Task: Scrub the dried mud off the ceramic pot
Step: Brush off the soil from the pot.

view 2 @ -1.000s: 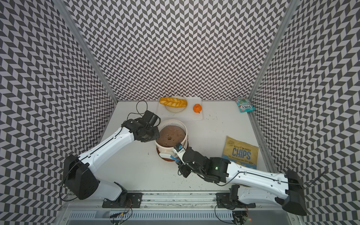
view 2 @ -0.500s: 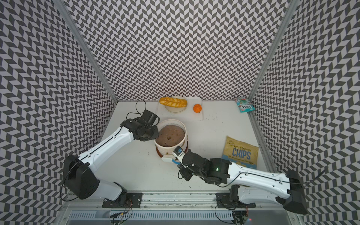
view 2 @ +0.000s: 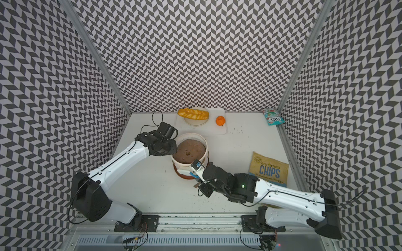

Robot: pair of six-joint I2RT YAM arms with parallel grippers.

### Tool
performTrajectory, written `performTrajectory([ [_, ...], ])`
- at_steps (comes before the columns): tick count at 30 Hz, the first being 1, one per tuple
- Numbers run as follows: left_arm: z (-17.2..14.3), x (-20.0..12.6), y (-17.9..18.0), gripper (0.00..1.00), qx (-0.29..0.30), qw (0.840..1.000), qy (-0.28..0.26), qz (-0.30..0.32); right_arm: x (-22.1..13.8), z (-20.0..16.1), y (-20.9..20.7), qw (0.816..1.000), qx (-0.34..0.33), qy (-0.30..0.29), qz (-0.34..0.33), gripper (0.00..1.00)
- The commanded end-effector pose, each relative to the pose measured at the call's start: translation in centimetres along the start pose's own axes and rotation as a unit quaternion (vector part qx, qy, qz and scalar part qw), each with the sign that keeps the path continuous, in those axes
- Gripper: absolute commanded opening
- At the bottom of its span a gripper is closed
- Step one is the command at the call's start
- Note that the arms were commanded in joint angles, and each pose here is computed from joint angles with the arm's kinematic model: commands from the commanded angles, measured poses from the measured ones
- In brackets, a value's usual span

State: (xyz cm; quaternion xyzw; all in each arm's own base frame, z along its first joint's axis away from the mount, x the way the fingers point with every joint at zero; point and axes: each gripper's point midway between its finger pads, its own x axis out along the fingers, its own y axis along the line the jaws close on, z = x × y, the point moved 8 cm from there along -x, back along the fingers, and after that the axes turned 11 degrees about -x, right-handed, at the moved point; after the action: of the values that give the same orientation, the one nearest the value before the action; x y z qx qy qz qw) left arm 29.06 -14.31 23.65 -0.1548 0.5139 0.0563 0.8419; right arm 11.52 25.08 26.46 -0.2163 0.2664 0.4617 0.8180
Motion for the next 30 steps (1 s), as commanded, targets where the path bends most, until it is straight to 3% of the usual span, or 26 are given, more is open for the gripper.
performTrajectory([
  [1,1.7,1.6,-0.1,0.0,0.008,0.999,-0.04,-0.011,0.4,0.6,-1.8,0.999,-0.008,-0.021,-0.025,0.0],
  [10,2.3,1.7,-1.0,0.0,0.078,0.994,-0.054,-0.047,1.7,-0.4,-3.7,0.998,-0.048,0.019,-0.028,0.0],
  [16,2.0,2.2,-1.3,0.0,0.11,0.992,-0.038,-0.058,3.1,-1.6,-5.3,0.997,-0.037,0.051,-0.053,0.0],
  [25,2.3,1.9,-1.5,0.0,0.129,0.989,-0.039,-0.062,3.2,-3.4,-6.7,0.993,-0.02,0.086,-0.076,0.0],
  [30,2.3,1.8,-1.7,0.0,0.13,0.989,-0.038,-0.064,2.3,-2.8,-6.4,0.995,-0.027,0.085,-0.045,0.0],
])
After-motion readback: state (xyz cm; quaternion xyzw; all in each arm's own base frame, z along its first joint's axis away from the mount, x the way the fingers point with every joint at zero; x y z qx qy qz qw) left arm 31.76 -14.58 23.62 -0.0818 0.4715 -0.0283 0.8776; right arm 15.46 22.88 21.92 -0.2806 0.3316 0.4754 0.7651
